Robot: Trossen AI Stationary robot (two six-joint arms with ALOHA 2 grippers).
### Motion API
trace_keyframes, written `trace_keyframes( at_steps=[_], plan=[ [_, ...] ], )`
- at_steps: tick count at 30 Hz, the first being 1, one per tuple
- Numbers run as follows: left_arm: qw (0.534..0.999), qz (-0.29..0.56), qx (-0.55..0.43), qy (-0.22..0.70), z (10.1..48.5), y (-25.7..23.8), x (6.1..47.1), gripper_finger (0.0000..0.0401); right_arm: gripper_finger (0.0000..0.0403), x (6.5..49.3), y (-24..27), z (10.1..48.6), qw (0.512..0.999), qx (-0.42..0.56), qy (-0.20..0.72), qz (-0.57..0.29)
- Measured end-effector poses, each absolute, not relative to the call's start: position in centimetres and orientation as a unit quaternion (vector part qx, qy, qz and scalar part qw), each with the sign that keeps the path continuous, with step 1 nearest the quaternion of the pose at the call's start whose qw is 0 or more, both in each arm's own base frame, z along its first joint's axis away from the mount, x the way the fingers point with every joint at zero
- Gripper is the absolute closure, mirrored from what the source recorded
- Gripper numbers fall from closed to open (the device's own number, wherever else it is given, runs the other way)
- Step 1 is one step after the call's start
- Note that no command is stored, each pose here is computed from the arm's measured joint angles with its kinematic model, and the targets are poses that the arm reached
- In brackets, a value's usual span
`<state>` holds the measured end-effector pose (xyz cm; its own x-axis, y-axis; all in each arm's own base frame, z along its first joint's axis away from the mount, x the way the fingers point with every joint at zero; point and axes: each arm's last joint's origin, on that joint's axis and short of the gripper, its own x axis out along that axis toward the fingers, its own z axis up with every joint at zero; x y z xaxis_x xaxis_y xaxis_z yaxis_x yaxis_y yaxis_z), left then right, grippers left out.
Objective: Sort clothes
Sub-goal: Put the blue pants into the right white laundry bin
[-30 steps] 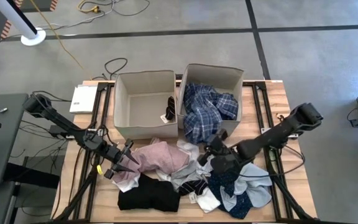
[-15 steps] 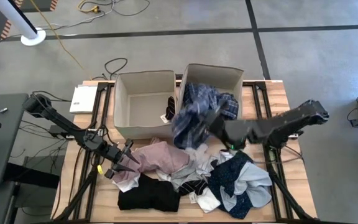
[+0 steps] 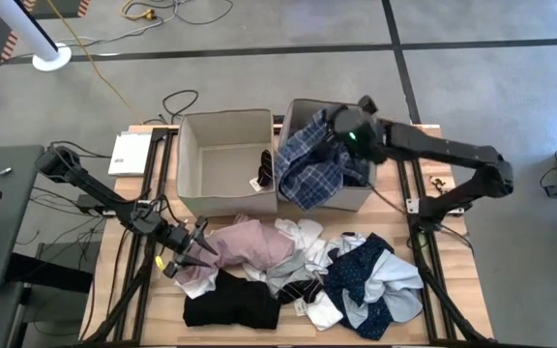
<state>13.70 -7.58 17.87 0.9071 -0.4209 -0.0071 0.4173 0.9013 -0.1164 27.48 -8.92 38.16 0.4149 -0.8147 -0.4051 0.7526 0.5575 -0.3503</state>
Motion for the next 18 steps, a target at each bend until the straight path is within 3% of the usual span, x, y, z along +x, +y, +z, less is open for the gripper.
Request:
trace_keyframes(
  at_steps=[7,18],
  plan=[
    [0.975,-0.215,-0.055,0.016,17.9,-7.6,13.7,0.0244,0.0403,30.0,-13.2,30.2,0.834,0.054,0.420,-0.354],
    [0.974,-0.215,-0.069,0.025,17.8,-7.6,13.7,0.0244,0.0393,32.9,-16.7,19.8,0.773,0.149,0.550,-0.279]
  ],
)
